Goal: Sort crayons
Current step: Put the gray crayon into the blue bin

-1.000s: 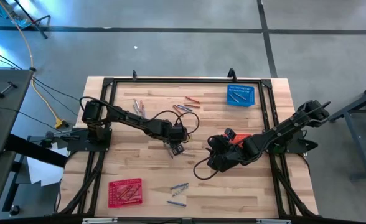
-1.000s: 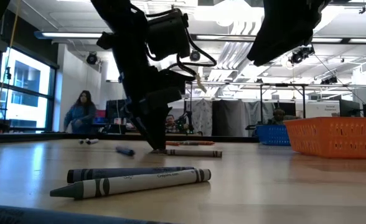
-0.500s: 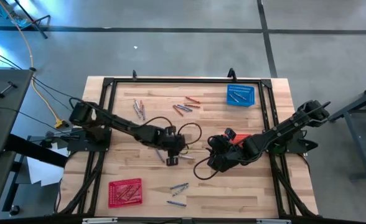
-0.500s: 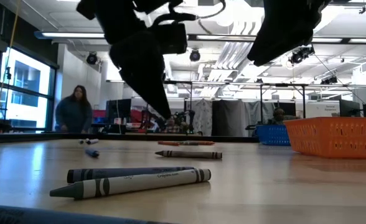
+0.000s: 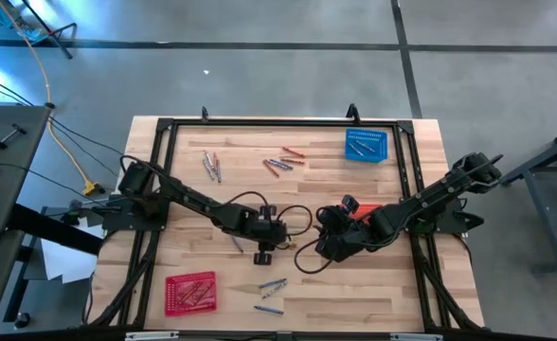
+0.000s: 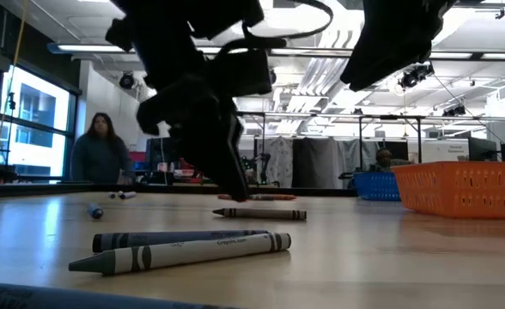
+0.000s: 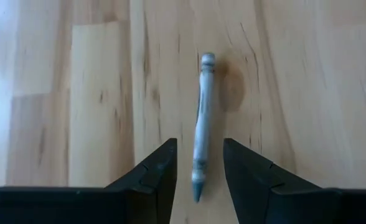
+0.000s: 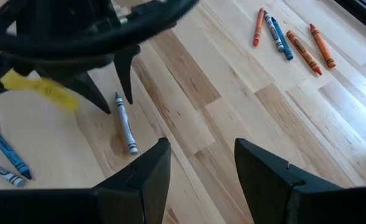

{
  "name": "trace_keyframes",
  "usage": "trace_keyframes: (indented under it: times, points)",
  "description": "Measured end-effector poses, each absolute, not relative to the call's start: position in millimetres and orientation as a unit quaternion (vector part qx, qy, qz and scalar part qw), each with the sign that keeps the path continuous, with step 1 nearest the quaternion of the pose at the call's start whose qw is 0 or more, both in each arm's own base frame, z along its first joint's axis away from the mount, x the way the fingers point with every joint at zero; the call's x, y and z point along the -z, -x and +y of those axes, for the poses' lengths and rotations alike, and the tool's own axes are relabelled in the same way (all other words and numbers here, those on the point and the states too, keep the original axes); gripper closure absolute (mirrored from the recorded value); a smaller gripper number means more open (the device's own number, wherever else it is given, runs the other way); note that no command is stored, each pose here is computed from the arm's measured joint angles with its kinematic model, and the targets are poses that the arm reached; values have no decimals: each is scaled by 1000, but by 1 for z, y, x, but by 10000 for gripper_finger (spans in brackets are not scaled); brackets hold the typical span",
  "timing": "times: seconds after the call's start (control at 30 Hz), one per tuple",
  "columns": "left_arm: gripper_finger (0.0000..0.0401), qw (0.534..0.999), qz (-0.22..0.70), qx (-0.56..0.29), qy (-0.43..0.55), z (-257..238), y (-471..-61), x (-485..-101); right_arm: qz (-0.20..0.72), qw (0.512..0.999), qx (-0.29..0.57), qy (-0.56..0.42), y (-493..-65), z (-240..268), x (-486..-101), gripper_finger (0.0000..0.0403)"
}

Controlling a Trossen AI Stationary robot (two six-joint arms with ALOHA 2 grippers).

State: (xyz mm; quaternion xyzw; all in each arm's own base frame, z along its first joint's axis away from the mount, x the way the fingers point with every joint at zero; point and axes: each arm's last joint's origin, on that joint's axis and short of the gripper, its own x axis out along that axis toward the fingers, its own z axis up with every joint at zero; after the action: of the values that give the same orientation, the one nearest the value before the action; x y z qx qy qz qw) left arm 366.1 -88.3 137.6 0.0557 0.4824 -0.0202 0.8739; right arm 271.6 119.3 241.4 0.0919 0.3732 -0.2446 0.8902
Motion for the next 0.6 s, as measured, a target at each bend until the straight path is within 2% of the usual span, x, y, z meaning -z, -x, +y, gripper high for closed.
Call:
trace_keyframes:
  times: [0.17,0.37,0.6]
  points:
    - [284,868,494,36,-43,-89,-369,-126,373,890,244,-92,-272,119,-241,231]
    - [293,862,506,15,-21,-84,-371,-115,373,890,244,-92,-272,119,-241,231]
    - [388,857,515,-11,10,-77,-371,-112,373,890,244,-92,-272,119,-241,231]
